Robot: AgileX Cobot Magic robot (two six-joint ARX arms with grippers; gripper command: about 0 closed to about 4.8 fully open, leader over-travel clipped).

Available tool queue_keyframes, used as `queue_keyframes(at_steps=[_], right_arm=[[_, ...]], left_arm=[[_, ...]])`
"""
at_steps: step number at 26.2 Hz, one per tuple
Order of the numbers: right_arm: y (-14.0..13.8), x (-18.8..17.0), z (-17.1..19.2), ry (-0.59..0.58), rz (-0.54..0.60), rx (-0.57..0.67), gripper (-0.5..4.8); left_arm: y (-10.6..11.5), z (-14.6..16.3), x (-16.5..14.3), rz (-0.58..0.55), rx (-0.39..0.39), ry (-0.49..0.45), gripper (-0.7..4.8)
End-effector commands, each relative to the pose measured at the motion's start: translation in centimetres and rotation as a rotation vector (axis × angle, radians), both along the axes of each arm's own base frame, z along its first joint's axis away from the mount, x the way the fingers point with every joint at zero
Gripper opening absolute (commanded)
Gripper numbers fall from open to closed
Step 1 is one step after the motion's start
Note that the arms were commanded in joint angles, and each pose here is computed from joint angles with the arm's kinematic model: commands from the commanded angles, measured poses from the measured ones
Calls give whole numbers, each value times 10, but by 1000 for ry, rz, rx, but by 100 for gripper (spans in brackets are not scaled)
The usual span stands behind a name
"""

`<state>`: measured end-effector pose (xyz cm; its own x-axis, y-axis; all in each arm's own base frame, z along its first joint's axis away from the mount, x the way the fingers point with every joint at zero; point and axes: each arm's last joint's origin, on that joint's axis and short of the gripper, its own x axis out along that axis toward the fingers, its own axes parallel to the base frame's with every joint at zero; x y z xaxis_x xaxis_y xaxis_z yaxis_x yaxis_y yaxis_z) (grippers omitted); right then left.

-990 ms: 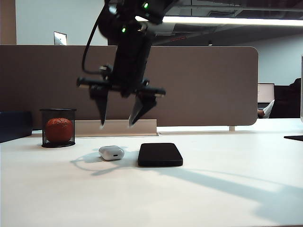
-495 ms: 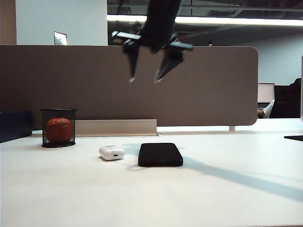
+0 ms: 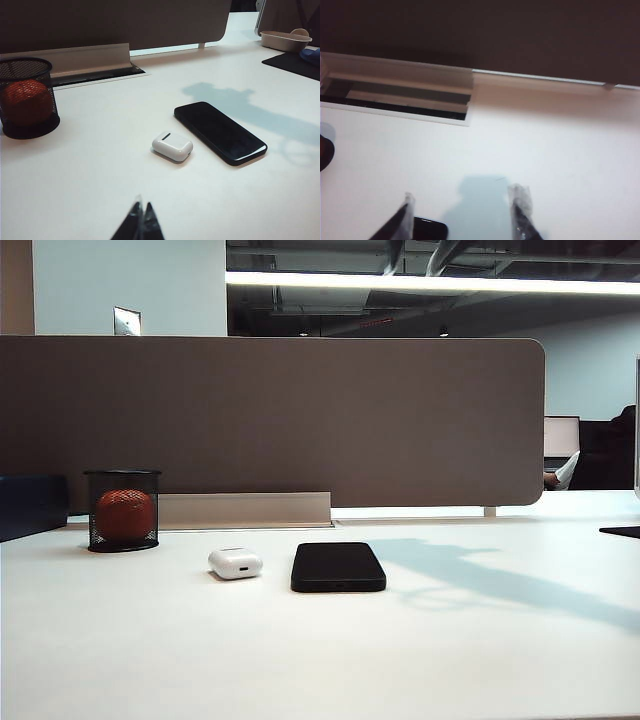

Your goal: Find the wireless headphone case on the desktop and place it on the left side of the phone.

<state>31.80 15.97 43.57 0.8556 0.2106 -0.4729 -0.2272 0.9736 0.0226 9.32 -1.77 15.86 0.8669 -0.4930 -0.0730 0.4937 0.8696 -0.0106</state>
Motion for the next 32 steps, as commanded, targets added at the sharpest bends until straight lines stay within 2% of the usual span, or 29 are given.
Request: queue_keyframes(at_steps=[1,4,11,16,24,32], right_arm=[[-25,-22,23,-55,-42,-62,241],[-46,-37,37,-89,-71,-87,151],[-92,-66,59,-114,-112,-91,-7],[-134,-87,57,-80,-150,-48,-6],[-171,-125,36,-84,-232,18,-6],[-173,-156,0,-137,-244,70,-6]], left_arm=[[0,2,0,-5,-1,-15,-6],[0,2,0,-5,-1,-16,-6],[0,2,0,-5,-1,-15,-6],[0,2,0,-5,-1,-15,-6],[0,2,0,-5,-1,-15,-6],[0,2,0,-5,-1,-15,-6]])
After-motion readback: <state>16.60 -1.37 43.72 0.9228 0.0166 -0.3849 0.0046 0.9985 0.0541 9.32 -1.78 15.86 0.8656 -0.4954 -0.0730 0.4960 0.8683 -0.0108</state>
